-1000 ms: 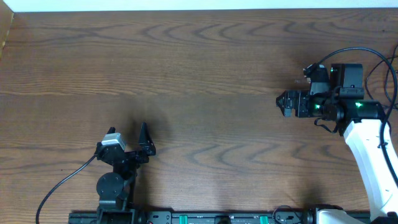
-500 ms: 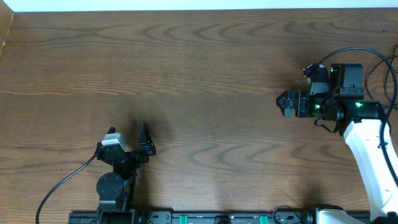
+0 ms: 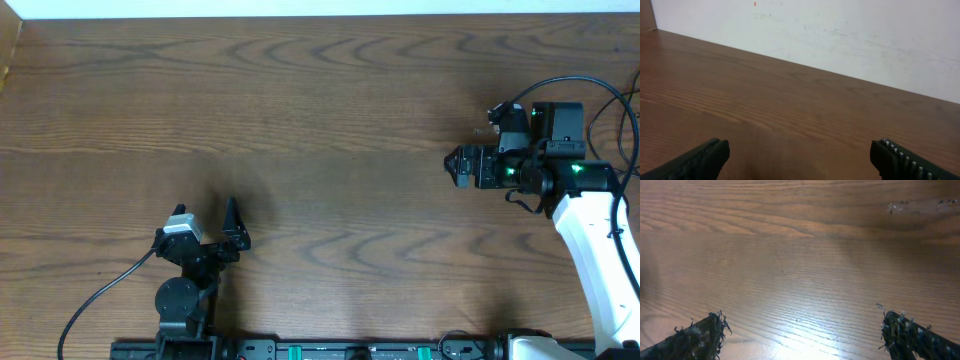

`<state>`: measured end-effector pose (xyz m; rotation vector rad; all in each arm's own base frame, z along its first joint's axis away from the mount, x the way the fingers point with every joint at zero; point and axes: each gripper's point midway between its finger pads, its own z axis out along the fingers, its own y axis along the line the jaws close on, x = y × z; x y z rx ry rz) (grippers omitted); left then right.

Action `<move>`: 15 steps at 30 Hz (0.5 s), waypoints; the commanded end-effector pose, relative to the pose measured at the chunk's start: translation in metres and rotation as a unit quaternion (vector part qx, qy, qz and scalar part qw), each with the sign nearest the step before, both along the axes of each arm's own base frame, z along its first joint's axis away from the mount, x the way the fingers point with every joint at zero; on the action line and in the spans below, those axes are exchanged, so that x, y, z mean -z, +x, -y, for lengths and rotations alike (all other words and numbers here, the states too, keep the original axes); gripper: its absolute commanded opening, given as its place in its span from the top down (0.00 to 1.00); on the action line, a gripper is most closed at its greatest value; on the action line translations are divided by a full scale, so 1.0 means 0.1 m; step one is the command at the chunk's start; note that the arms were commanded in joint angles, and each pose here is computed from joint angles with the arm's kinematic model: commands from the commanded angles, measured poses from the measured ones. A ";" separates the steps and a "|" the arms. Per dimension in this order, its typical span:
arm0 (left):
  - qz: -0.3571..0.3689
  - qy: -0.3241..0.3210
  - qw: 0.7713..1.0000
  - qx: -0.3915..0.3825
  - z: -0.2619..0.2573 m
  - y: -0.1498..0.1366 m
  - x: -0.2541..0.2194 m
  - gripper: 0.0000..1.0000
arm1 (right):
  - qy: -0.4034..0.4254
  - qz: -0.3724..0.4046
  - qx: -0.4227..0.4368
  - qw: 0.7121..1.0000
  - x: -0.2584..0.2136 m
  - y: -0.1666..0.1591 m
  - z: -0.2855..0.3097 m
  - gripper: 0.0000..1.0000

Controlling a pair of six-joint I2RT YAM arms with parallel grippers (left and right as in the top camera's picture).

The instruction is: Untangle cables

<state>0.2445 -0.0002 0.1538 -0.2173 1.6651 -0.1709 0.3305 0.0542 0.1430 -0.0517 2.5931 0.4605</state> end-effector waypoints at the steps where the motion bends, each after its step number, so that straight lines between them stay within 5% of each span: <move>1: -0.026 0.010 1.000 -0.005 -0.02 -0.01 0.17 0.05 | 0.003 0.007 -0.003 1.000 -0.05 0.00 -0.03 0.01; 15: -0.026 0.010 1.000 -0.005 -0.02 -0.01 0.17 0.05 | 0.003 0.007 -0.003 1.000 -0.05 0.00 -0.03 0.01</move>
